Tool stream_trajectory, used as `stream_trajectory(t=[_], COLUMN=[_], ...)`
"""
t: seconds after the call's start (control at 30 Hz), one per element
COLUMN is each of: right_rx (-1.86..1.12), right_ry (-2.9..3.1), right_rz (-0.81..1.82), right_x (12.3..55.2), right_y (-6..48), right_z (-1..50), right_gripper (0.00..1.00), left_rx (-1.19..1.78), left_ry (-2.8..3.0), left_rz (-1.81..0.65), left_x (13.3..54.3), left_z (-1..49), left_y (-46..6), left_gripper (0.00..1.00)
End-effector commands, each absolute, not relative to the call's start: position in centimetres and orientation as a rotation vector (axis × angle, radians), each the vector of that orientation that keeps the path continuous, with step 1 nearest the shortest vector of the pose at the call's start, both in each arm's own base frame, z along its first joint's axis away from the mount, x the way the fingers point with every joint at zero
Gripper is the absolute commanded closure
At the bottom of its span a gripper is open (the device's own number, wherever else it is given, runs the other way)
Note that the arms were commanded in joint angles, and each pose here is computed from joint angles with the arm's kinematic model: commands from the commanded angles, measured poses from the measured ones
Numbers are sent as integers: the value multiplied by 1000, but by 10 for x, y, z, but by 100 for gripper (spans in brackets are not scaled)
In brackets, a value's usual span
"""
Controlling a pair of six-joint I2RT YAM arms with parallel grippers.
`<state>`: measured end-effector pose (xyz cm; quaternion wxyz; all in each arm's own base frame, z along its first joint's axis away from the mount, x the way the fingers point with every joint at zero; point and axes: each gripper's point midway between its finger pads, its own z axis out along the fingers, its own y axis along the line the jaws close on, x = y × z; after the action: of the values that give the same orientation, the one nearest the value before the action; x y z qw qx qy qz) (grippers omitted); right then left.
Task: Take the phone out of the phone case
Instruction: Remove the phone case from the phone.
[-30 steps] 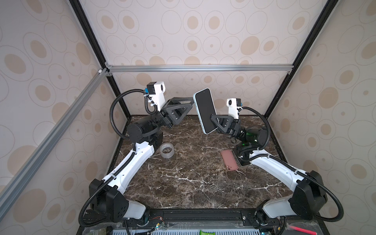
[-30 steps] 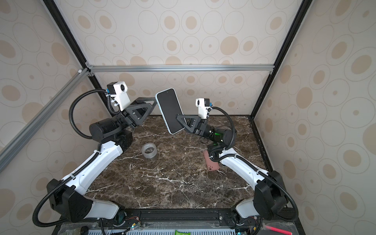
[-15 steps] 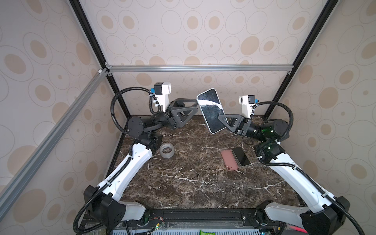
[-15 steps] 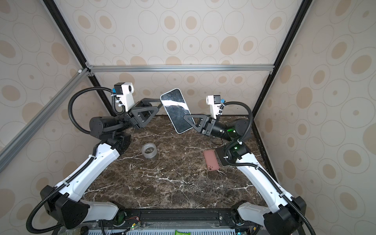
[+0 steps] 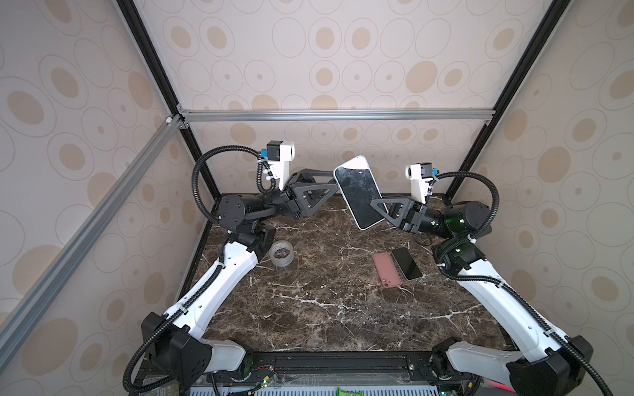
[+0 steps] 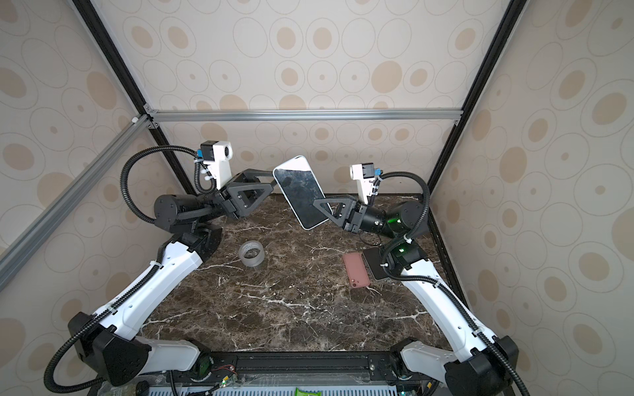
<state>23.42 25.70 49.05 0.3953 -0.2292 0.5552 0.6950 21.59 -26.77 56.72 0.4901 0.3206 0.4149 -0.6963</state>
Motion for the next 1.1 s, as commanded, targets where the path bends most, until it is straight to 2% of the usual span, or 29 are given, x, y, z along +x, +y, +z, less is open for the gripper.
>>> stream_trajectory(t=[0.0,0.13,0.5,0.67,0.77,1.07], right_rx=[-298,-288,-330,-380,-392,-217], right_ry=[1790,1787,1821,1822,1835,1948], right_rz=[1814,1813,1811,1796,1773,1947], right_x=[281,283,279,276,277,308], right_y=[266,262,255,249,241,238], right_z=[404,403,395,397,401,386], right_gripper=[100,100,100,100,100,100], left_rx=[999,997,998,1009,1029,1218], left_ry=[633,630,633,645,660,535], left_rz=[-1589,-1586,-1597,-1614,-1618,-1691], left_x=[125,125,126,127,126,82], left_z=[618,618,616,611,606,593], left_y=[-243,-242,-242,-244,-245,-239], left_gripper=[46,50,75,87,100,100])
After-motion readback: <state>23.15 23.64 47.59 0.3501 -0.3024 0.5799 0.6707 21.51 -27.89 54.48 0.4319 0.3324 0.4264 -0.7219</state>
